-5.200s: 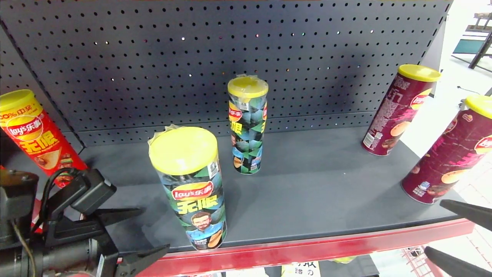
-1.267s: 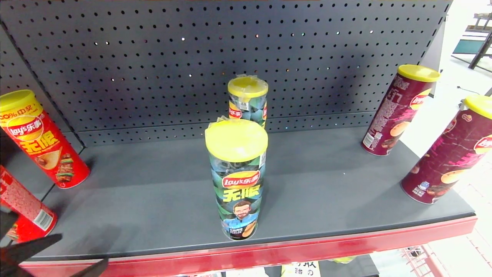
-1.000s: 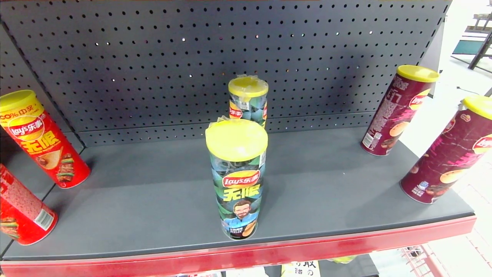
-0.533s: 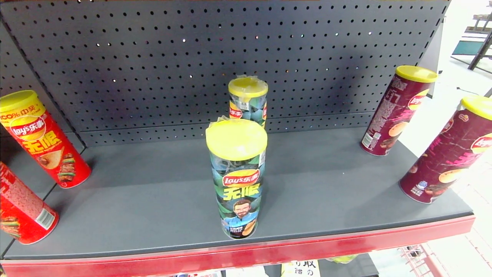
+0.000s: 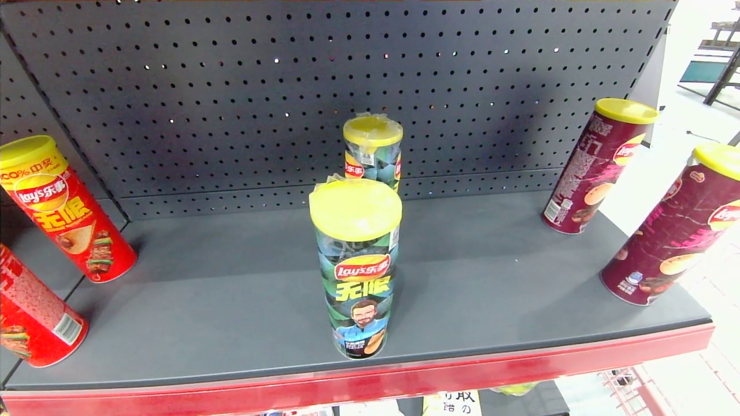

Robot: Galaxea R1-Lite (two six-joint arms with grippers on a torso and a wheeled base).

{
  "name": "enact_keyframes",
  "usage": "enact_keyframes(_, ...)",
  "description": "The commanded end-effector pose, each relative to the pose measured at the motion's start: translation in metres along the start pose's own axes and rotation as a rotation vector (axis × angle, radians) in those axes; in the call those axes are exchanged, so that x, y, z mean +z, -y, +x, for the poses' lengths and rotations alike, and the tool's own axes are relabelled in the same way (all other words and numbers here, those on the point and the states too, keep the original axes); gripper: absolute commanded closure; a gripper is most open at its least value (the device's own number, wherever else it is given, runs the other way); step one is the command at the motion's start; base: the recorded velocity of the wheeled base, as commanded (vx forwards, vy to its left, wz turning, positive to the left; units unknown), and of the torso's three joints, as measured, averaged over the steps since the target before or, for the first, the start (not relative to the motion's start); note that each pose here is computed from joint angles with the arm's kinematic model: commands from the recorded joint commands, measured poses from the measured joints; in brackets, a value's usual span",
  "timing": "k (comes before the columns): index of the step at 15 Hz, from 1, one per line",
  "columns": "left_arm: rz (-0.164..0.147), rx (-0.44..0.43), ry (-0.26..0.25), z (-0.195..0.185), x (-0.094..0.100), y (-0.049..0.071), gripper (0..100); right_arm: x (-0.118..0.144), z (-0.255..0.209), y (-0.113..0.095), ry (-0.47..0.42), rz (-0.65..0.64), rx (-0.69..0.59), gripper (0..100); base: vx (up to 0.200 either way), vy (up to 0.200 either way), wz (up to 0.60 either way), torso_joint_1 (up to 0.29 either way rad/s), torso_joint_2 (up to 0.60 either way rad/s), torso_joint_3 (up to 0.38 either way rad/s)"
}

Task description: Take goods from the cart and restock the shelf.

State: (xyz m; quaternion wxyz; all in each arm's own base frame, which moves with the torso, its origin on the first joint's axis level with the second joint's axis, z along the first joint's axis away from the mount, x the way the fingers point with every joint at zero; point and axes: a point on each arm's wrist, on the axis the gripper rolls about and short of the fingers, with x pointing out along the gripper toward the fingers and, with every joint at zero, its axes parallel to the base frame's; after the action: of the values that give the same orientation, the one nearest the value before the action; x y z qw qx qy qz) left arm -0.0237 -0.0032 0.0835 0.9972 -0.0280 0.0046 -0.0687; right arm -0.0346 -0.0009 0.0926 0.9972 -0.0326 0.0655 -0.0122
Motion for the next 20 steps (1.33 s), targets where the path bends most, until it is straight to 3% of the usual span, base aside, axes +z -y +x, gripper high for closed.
enact_keyframes(1,0.018,0.057,0.025,-0.001,-0.001,-0.001,0,-0.004,0.008,-0.001,0.034,-0.003,0.072,0,0.0,0.0,0.0,0.0,0.0,0.0)
enact_keyframes(2,0.048,0.15,0.01,0.0,-0.008,-0.004,0,-0.007,0.013,-0.003,0.098,-0.004,0.127,0,0.0,0.0,0.0,0.0,0.0,0.0)
enact_keyframes(3,0.042,0.144,0.01,0.001,-0.008,-0.004,0,-0.011,0.015,-0.004,0.15,-0.003,0.137,0,0.0,0.0,0.0,0.0,0.0,0.0)
enact_keyframes(5,0.042,0.096,0.007,0.001,-0.008,-0.003,0,-0.015,0.014,-0.003,0.13,0.063,0.041,0,0.0,0.0,0.0,0.0,0.0,0.0)
enact_keyframes(15,0.053,0.096,0.007,0.001,-0.008,-0.003,0,-0.015,0.014,-0.003,0.131,0.06,0.055,0,0.0,0.0,0.0,0.0,0.0,0.0)
enact_keyframes(20,0.055,0.098,0.007,0.001,-0.008,-0.003,0,-0.015,0.014,-0.003,0.131,0.057,0.053,0,-0.12,0.0,0.0,0.005,0.0,0.0)
